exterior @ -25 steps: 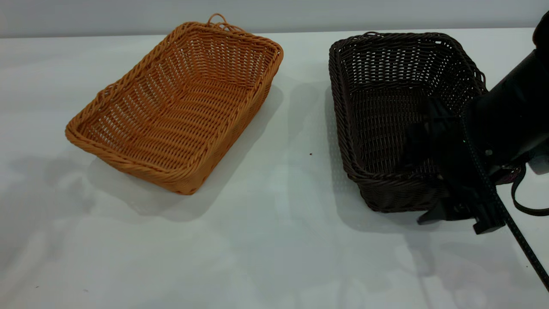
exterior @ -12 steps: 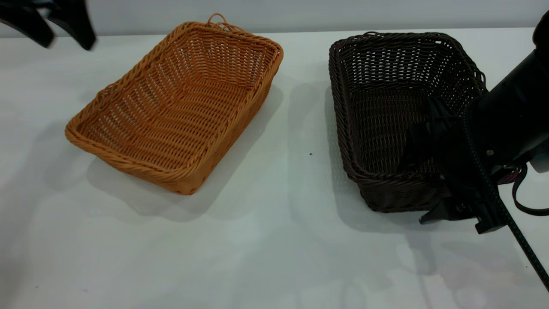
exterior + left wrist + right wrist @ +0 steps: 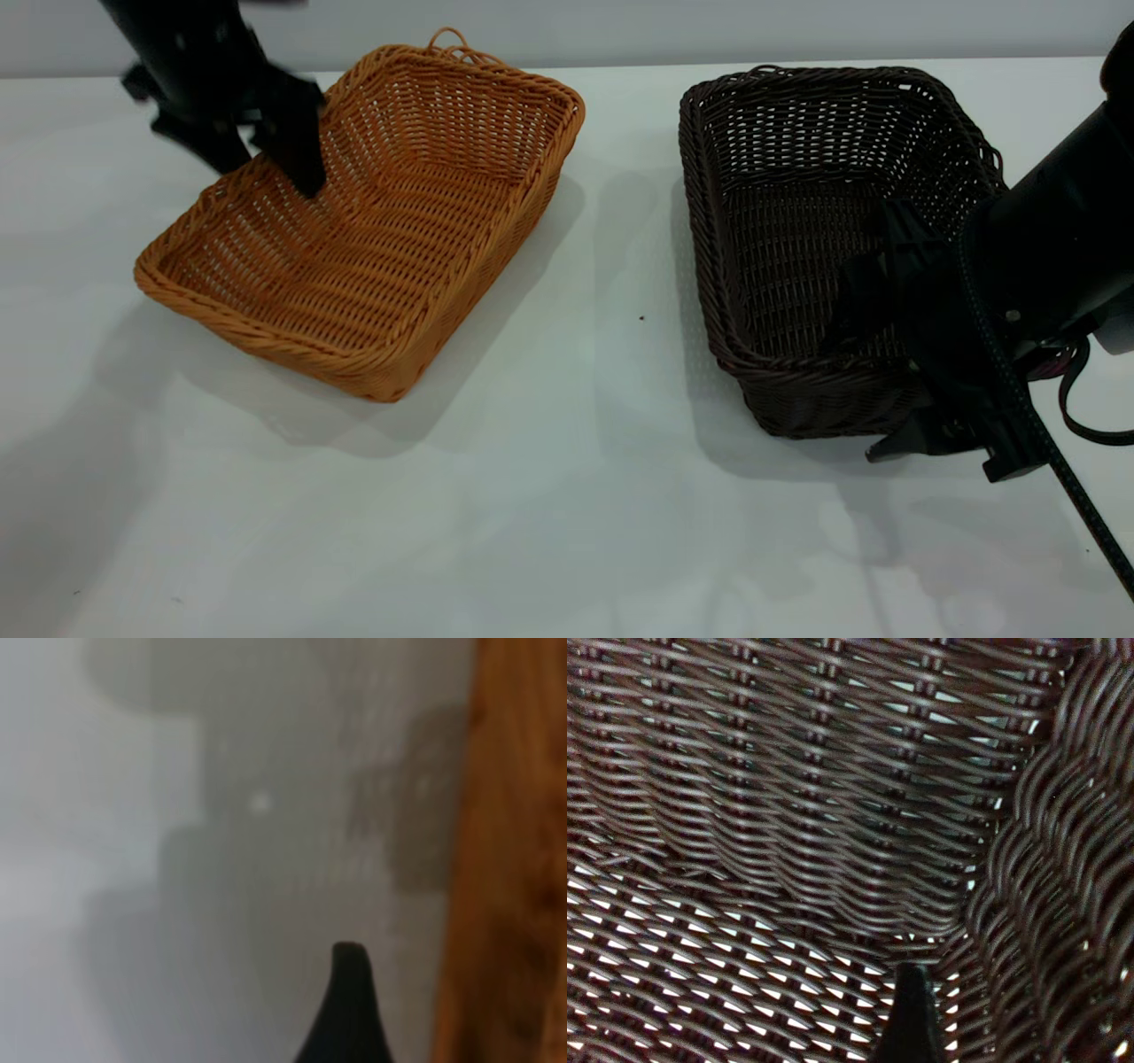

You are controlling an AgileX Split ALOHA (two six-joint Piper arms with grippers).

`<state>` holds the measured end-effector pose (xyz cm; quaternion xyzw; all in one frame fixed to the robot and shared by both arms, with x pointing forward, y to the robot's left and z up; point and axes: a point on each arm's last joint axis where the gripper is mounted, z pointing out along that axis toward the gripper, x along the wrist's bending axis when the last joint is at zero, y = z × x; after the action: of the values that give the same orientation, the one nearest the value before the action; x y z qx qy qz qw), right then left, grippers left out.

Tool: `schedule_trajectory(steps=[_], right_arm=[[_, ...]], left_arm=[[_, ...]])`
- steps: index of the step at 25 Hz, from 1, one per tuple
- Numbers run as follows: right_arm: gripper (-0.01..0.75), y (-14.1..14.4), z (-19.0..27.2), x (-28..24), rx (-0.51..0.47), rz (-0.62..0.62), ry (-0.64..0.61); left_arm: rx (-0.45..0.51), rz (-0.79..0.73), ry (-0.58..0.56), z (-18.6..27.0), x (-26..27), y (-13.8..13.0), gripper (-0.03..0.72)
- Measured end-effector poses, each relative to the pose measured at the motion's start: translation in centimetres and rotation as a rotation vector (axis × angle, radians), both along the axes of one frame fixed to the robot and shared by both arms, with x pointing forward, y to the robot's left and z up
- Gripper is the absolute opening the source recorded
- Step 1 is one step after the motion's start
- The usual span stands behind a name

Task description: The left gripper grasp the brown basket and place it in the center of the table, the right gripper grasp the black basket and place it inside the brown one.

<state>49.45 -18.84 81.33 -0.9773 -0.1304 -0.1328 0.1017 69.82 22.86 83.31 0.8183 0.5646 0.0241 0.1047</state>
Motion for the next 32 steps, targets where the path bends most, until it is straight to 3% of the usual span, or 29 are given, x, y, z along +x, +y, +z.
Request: schedule_trajectory(steps=[4, 7, 15, 21, 32], right_arm=[[0.510, -0.1, -0.1, 0.0, -0.012, -0.003, 0.000], [0.464, -0.2, -0.3, 0.0, -0.018, -0.003, 0.007], [0.225, -0.9, -0.5, 0.1, -0.097, -0.024, 0.000], [0.093, -1.1, -0.5, 0.1, -0.114, -0.046, -0.001], [0.080, -1.5, 1.9, 0.9, -0.135, -0.040, -0.095]], left_arm=[[0.008, 0.004, 0.028, -2.9, -0.2, 0.0, 0.542], [0.010, -0.004, 0.037, -3.8, -0.3, -0.4, 0.488], [0.010, -0.012, 0.032, -3.8, -0.3, -0.8, 0.218], [0.004, -0.008, 0.037, -3.8, -0.4, -0.8, 0.174], [0.000, -0.006, 0.037, -3.7, -0.3, -0.9, 0.113]])
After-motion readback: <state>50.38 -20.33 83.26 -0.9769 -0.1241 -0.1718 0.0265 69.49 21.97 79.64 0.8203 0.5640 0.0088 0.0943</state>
